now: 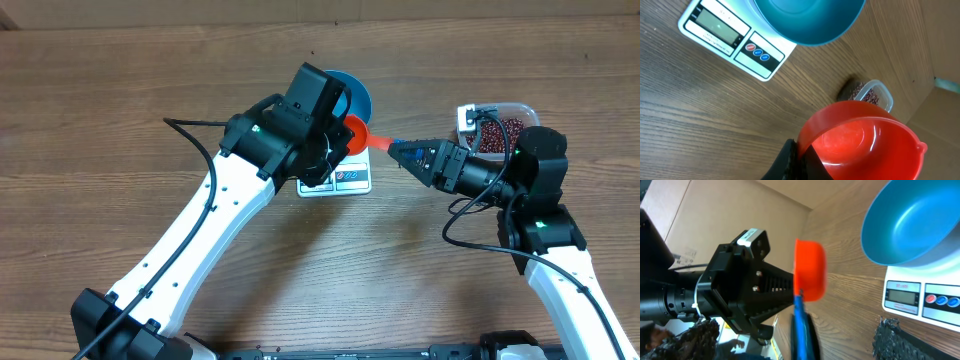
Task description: Scoop item into bowl and weigh 150g on scale
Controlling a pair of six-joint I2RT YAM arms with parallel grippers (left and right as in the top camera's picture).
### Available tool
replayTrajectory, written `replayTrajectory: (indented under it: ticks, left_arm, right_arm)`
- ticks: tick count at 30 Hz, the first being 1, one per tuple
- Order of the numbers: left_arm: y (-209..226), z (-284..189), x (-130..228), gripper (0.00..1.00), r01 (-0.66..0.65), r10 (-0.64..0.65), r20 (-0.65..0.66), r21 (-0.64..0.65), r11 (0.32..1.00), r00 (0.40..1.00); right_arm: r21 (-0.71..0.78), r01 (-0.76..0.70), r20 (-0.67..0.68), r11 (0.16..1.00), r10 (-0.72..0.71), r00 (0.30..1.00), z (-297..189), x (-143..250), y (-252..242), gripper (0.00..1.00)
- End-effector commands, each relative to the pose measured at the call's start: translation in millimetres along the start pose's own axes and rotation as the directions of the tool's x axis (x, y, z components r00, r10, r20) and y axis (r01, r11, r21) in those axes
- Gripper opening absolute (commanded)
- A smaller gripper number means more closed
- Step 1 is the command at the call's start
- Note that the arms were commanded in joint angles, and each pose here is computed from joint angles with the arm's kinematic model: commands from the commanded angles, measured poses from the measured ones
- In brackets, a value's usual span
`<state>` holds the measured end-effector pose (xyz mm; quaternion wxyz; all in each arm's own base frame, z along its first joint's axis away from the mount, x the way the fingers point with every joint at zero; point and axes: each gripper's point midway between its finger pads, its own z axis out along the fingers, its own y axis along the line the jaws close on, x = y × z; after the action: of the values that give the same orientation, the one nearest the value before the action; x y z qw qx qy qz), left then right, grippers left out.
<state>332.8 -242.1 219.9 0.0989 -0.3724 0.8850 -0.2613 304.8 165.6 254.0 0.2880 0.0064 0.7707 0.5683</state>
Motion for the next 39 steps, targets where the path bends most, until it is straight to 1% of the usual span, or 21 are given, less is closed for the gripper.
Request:
replayTrajectory:
  ticks: [1,6,7,13,15,19,21,23,28,31,36,39]
  left_arm:
    - [-3,4,6,0.04,0.002,-0.002,-0.015,-0.003,1.0,1.0]
    - [-2,10,12,0.04,0.004,-0.005,-0.055,-0.014,1.0,0.998]
    - [-2,10,13,0.04,0.004,-0.005,-0.06,-0.014,1.0,0.998]
    - [-2,10,13,0.04,0.004,-0.005,-0.063,-0.015,1.0,0.998]
    - [-2,10,13,0.04,0.004,-0.005,-0.063,-0.015,1.0,0.998]
    - [-2,10,13,0.04,0.004,-0.005,-0.063,-0.015,1.0,0.998]
    - [-2,10,15,0.04,0.0,-0.001,-0.065,-0.015,1.0,0.998]
    - [-2,10,17,0.04,0.002,-0.003,-0.067,-0.015,1.0,0.998]
    - [-2,11,21,0.04,0.093,-0.095,-0.071,-0.023,0.995,0.993]
    - [-2,10,22,0.04,0.094,-0.096,-0.072,-0.026,0.995,0.993]
    - [-1,11,22,0.04,0.097,-0.099,-0.072,-0.031,0.995,0.992]
    - [0,11,23,0.04,0.1,-0.102,-0.072,-0.035,0.994,0.992]
  right_arm:
    - [-0.011,0.033,0.006,0.999,-0.032,0.999,2,-4,8,1.0]
    - [-0.009,0.033,0.008,0.999,-0.033,0.999,2,-4,8,0.99]
    - [-0.008,0.033,0.009,0.999,-0.033,0.999,2,-5,7,0.95]
    - [-0.008,0.033,0.01,0.999,-0.033,0.999,2,-5,7,0.8]
    - [-0.008,0.033,0.009,0.999,-0.033,0.999,2,-5,7,0.72]
    - [-0.008,0.033,0.01,0.999,-0.033,0.999,2,-5,7,0.66]
    - [-0.005,0.033,0.012,0.999,-0.033,0.999,2,-5,7,0.58]
    - [-0.005,0.033,0.012,0.999,-0.033,0.999,2,-5,7,0.54]
    - [-0.006,0.033,0.012,0.999,-0.033,0.999,2,-5,7,0.53]
    - [-0.005,0.033,0.012,0.999,-0.033,0.999,2,-5,7,0.52]
    - [-0.001,0.033,0.016,0.999,-0.033,0.999,2,-6,6,0.48]
    - [0.0,0.033,0.018,0.999,-0.033,0.999,2,-6,6,0.47]
